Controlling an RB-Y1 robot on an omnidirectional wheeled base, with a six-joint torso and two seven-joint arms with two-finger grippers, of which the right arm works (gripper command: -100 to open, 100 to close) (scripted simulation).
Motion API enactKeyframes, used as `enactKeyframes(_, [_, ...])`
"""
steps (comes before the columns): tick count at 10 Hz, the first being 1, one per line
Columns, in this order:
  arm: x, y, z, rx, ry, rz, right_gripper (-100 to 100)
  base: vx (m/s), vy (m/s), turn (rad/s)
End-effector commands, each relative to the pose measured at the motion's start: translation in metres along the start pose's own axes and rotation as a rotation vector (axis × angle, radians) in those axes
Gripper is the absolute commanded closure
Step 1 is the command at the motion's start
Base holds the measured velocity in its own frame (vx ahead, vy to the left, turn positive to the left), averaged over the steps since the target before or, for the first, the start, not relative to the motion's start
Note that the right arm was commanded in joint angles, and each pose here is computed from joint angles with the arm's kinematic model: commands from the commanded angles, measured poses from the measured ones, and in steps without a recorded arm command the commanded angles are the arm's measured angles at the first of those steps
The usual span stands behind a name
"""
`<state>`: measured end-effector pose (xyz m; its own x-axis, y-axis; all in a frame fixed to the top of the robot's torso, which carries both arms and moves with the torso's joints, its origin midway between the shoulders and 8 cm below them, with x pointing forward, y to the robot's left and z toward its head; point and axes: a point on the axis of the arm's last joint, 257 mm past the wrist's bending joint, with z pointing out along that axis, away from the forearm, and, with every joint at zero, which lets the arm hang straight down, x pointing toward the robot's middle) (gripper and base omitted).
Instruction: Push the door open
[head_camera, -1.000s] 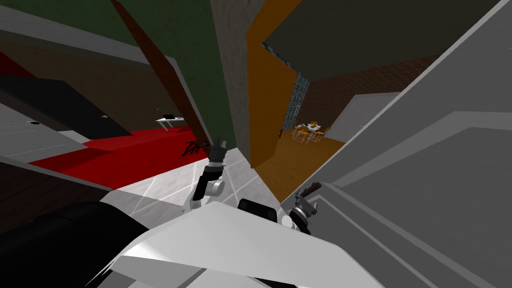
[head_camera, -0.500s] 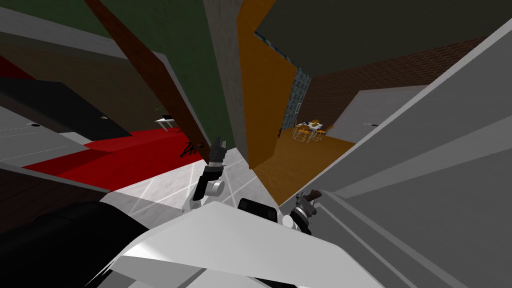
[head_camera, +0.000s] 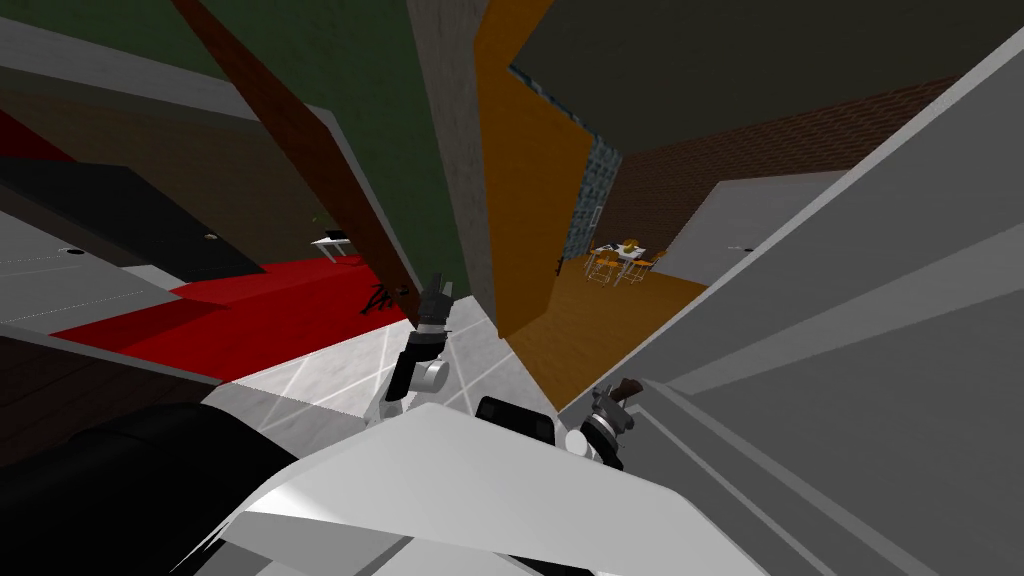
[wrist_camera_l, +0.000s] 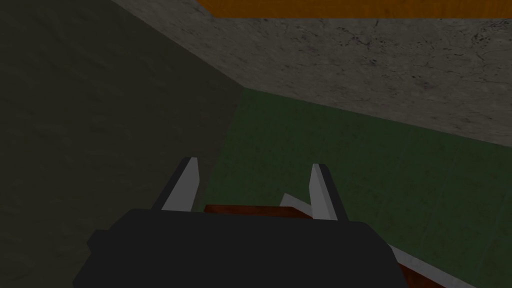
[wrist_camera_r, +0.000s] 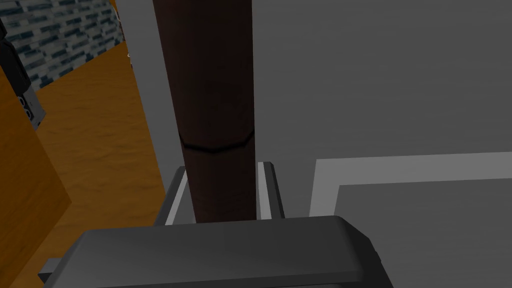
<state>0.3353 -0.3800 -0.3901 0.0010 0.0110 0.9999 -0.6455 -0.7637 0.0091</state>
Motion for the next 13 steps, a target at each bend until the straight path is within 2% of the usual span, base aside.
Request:
enactKeyframes(1, [0.000, 0.006, 0.0016, -0.017, 0.000, 0.000, 100, 0.113, -0.025, -0.033])
enactKeyframes(5, [0.000, 0.022, 0.0052, -0.059, -0.001, 0.000, 100, 0.168, -0.053, -0.038])
enactKeyframes(13, [-0.001, 0.083, 0.0133, -0.229, -0.003, 0.002, 100, 0.190, -0.100, -0.048])
